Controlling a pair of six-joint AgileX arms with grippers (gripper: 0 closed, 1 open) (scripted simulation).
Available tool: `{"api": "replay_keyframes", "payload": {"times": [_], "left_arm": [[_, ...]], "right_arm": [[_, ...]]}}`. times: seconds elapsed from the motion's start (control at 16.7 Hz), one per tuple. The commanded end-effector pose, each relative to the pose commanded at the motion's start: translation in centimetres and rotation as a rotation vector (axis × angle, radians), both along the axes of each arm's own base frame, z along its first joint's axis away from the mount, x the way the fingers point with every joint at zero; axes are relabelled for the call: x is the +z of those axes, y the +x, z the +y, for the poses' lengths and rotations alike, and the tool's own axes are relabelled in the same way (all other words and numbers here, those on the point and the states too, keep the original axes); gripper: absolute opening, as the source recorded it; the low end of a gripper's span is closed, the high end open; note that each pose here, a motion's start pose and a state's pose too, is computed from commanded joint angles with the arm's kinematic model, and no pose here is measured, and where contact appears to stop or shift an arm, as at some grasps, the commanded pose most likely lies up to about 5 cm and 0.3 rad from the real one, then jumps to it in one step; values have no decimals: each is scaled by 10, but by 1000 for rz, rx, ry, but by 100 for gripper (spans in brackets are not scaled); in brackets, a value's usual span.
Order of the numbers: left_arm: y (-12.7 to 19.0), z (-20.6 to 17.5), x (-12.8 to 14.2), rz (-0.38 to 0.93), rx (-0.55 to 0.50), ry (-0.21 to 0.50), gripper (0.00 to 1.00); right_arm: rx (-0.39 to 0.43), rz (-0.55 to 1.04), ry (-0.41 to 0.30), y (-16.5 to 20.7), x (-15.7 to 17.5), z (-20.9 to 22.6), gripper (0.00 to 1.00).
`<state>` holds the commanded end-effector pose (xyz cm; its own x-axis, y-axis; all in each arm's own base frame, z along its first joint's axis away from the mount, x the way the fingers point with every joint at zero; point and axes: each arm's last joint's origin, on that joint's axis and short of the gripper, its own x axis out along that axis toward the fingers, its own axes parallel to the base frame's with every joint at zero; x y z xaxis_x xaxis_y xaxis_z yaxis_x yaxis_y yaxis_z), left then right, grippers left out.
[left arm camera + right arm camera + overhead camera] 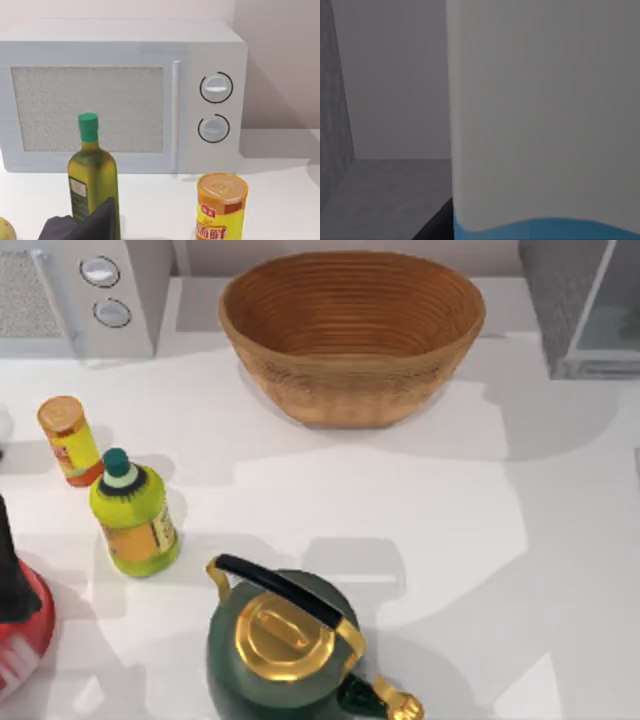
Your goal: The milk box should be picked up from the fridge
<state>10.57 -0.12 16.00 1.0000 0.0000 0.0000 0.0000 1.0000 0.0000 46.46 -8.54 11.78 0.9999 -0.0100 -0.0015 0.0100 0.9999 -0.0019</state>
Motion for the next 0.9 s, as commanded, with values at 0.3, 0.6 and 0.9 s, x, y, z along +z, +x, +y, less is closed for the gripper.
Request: {"api": "replay_keyframes", "payload": {"times": [0.3,0.6,0.9], "left_arm": [[0,0,0,0,0,0,100],[0,0,0,0,0,0,100],[0,0,0,0,0,0,100]], "right_arm": [[0,0,0,0,0,0,32],[0,0,0,0,0,0,0],[0,0,0,0,0,0,0]]}}
